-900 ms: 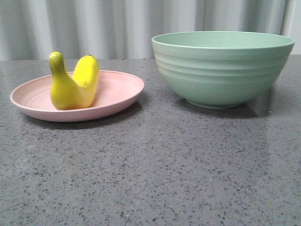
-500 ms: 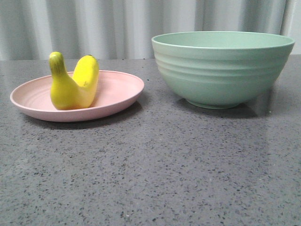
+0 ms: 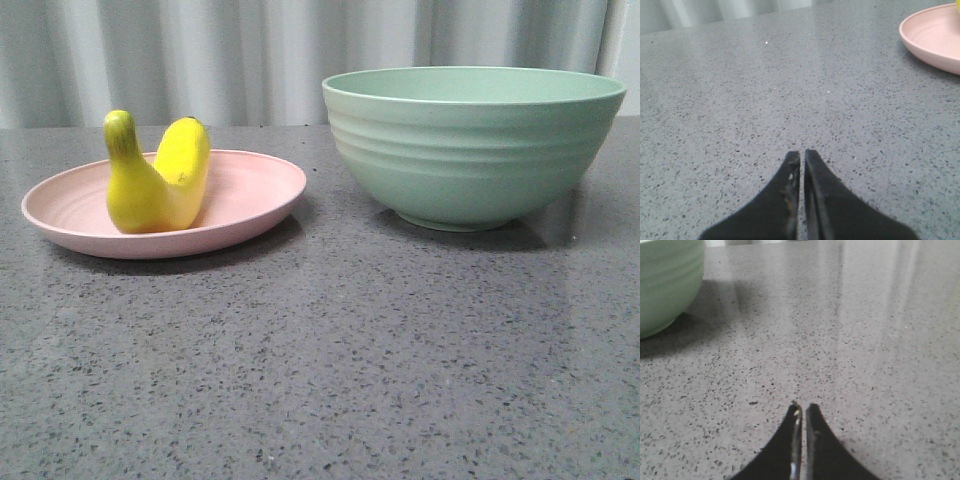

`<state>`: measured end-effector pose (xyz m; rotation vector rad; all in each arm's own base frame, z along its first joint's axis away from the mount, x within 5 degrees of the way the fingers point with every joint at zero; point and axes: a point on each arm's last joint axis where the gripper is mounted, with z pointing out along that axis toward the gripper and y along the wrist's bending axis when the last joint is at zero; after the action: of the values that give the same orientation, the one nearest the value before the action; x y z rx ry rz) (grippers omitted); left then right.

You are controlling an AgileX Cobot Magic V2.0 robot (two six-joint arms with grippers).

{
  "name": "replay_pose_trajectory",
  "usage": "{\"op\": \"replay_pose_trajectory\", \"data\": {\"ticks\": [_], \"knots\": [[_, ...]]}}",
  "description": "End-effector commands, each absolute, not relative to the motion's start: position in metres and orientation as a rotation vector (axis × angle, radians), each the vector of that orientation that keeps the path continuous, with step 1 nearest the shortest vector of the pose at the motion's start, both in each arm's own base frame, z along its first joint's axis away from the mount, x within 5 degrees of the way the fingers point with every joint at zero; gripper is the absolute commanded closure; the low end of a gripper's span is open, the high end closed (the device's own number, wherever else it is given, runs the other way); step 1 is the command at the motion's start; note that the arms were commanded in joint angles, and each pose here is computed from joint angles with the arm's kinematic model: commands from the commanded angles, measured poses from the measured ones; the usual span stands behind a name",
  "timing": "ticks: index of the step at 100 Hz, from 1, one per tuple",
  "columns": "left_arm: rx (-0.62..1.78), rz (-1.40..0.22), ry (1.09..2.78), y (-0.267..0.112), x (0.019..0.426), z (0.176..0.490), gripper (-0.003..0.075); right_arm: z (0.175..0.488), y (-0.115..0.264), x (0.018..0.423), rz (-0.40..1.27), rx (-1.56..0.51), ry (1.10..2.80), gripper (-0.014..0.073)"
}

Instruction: Transfer banana from pink plate to green bowl

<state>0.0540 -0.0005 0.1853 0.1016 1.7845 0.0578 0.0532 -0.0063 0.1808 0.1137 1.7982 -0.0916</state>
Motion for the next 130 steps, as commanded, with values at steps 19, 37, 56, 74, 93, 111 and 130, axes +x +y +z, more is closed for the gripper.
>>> {"op": "replay_pose_trajectory", "data": {"ticks": [19, 37, 56, 74, 93, 111, 130], "knots": [[0.084, 0.036, 1.65, -0.001, 0.055, 0.19, 0.0739, 0.175, -0.007, 0.054, -0.101, 0.107, 1.782, 0.0675], [0.083, 0.035, 1.638, -0.001, 0.055, 0.191, 0.0738, 0.182, -0.007, 0.055, -0.105, 0.107, 1.711, 0.0675], [0.082, 0.035, 1.617, -0.001, 0.055, 0.193, 0.0738, 0.188, -0.007, 0.055, -0.109, 0.106, 1.647, 0.0675], [0.076, 0.032, 1.61, -0.001, 0.055, 0.194, 0.0739, 0.188, -0.007, 0.055, -0.11, 0.106, 1.64, 0.0675], [0.063, 0.015, 1.611, -0.002, 0.055, 0.194, 0.0739, 0.189, -0.007, 0.055, -0.111, 0.105, 1.633, 0.0675], [0.043, -0.009, 1.598, -0.002, 0.055, 0.195, 0.0739, 0.19, -0.007, 0.055, -0.111, 0.105, 1.624, 0.0675], [0.036, -0.013, 1.554, -0.002, 0.055, 0.199, 0.0739, 0.196, -0.008, 0.055, -0.094, 0.123, 1.553, 0.0674]]}}
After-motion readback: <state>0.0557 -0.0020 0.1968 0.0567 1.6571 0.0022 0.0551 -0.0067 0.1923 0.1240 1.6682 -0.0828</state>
